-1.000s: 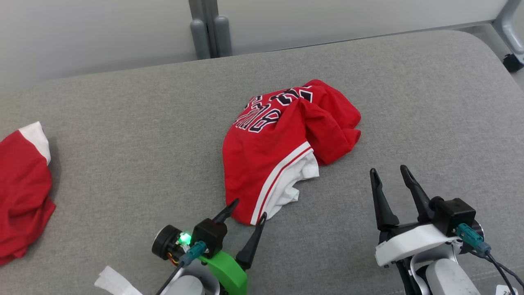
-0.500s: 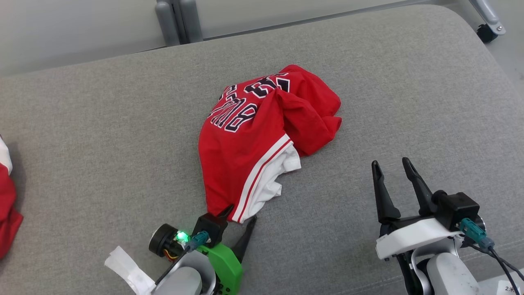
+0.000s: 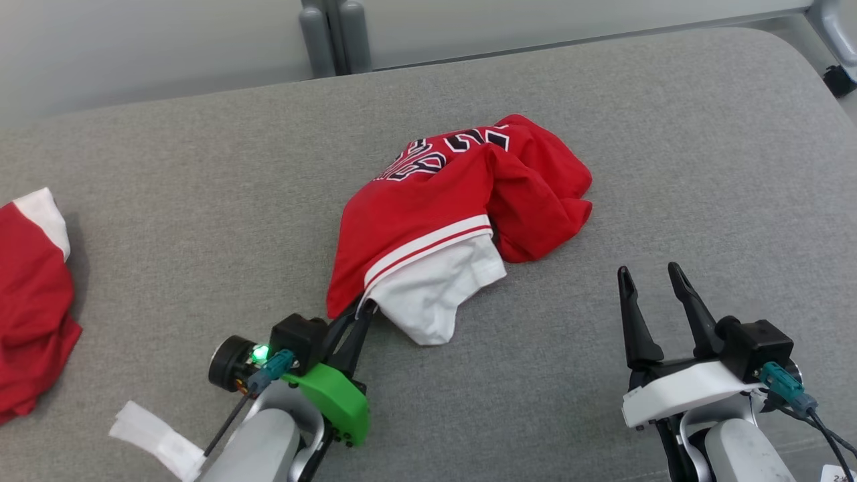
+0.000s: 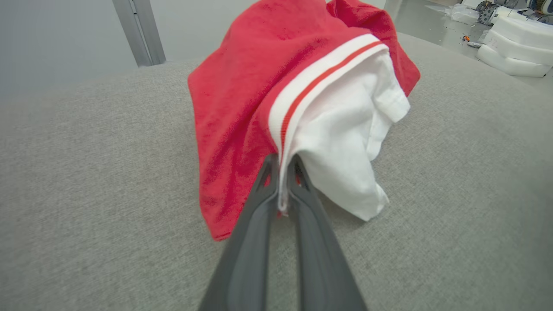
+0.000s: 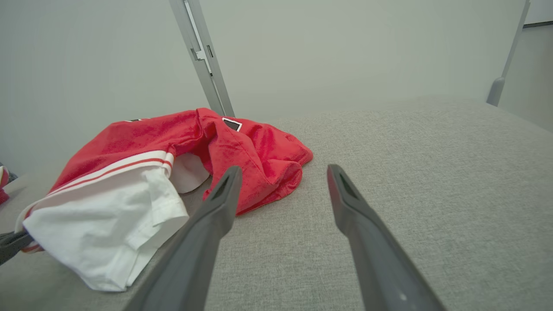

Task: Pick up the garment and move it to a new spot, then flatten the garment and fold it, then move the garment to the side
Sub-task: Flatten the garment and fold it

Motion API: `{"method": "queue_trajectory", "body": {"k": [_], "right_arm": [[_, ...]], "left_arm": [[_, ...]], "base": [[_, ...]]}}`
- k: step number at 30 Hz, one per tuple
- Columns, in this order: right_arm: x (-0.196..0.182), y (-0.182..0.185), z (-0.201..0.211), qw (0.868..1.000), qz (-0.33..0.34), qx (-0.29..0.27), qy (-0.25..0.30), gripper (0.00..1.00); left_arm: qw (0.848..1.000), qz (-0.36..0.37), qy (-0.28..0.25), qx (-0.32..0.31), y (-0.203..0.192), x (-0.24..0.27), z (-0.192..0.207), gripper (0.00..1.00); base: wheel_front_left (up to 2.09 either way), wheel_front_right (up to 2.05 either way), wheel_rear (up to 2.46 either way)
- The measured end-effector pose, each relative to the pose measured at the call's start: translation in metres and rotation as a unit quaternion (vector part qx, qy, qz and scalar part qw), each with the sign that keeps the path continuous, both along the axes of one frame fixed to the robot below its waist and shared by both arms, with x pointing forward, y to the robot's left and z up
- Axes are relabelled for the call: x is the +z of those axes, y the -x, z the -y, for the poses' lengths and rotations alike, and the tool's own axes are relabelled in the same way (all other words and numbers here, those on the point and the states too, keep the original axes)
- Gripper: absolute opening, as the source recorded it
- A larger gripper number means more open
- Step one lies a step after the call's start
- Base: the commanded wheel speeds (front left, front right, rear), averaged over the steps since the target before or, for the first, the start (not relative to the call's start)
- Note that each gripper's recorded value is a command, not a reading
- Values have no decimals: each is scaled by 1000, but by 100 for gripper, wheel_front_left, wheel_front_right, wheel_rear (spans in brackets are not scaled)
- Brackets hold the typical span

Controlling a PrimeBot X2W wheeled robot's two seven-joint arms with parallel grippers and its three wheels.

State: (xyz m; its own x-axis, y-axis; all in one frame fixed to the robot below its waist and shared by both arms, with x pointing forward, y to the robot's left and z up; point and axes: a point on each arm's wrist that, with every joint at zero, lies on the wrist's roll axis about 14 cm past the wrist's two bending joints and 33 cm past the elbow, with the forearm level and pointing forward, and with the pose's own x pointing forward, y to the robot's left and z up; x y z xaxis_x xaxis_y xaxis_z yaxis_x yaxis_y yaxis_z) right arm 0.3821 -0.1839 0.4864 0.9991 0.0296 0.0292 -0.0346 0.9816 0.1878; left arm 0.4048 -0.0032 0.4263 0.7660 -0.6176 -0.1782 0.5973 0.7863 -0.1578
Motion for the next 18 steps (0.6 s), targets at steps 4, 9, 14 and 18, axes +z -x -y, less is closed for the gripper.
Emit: {"method": "queue_trajectory", "body": {"k": [4,9,14,18], "right_arm": [[-1,-2,-12,1000,-1,18,-6,100],[3,-6,-27,999,6,39,-10,100],[5,-6,-35,999,9,51,-11,100],[6,-5,-36,998,11,53,-11,100]], "left_arm": [[998,27,-13,46,-3,10,-40,0],[992,57,-28,105,-3,25,-90,0],[984,66,-36,159,3,33,-130,0],[976,64,-53,202,10,31,-163,0]], "base": [[0,0,0],[0,0,0],[0,0,0],[0,0,0]]}}
